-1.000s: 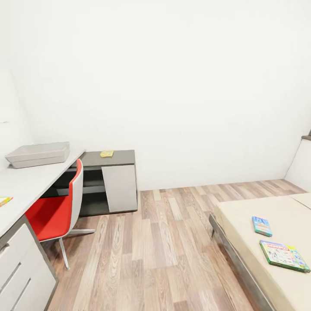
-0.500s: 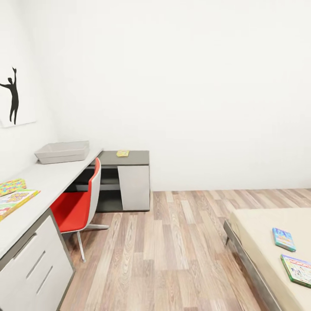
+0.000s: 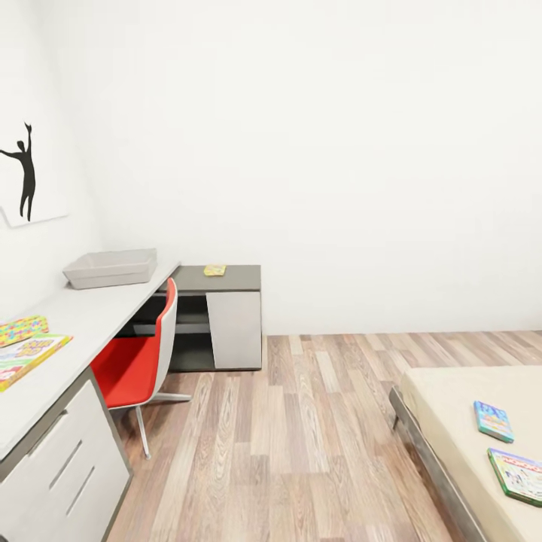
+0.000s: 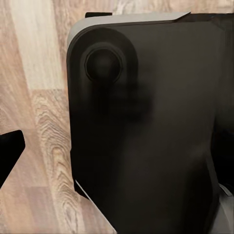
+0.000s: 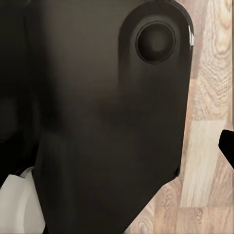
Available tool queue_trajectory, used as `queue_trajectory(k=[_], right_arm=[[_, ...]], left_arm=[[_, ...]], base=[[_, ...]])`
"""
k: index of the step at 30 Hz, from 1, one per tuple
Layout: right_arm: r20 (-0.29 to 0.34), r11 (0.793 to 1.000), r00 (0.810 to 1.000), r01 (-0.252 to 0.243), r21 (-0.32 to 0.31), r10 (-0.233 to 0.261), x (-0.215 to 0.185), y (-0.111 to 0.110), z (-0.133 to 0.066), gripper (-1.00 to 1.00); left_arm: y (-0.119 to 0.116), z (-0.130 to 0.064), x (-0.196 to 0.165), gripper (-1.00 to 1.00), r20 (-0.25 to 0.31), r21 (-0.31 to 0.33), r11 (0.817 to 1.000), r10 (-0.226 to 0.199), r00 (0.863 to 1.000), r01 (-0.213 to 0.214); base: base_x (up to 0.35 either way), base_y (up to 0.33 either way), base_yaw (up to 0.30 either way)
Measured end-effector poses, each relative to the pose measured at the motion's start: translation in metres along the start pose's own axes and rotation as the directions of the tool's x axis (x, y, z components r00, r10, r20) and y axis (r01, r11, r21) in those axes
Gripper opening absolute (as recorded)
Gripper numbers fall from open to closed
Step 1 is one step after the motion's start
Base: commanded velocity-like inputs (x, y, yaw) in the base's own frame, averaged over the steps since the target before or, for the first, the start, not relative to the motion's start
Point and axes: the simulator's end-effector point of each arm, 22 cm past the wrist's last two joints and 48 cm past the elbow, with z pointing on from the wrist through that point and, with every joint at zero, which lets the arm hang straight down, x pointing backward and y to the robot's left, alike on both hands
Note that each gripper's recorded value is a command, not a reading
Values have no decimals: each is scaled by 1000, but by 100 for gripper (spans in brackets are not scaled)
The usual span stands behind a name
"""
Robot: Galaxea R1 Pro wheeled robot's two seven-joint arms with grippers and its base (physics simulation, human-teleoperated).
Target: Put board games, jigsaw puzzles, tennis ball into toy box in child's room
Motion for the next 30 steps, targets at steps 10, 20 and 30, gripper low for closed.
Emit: queue_trajectory(k=[10,20,30], right_arm=[[0,1000,1000,1,3,-1,1,-2,-15,100],[1,1000,1000,0,5,0,2,-3,-29,100],[-1,1000,1000,0,1,0,4,2,-43,100]], left_arm=[[0,-15,0,100,1,0,1000,6,1000,-6],[1,-30,-10,100,48,-2,1000,17,999,-17],[1,-43,-6,100,45,-3,1000,19,999,-19]], base=[[0,0,0],[0,0,0],[0,0,0]])
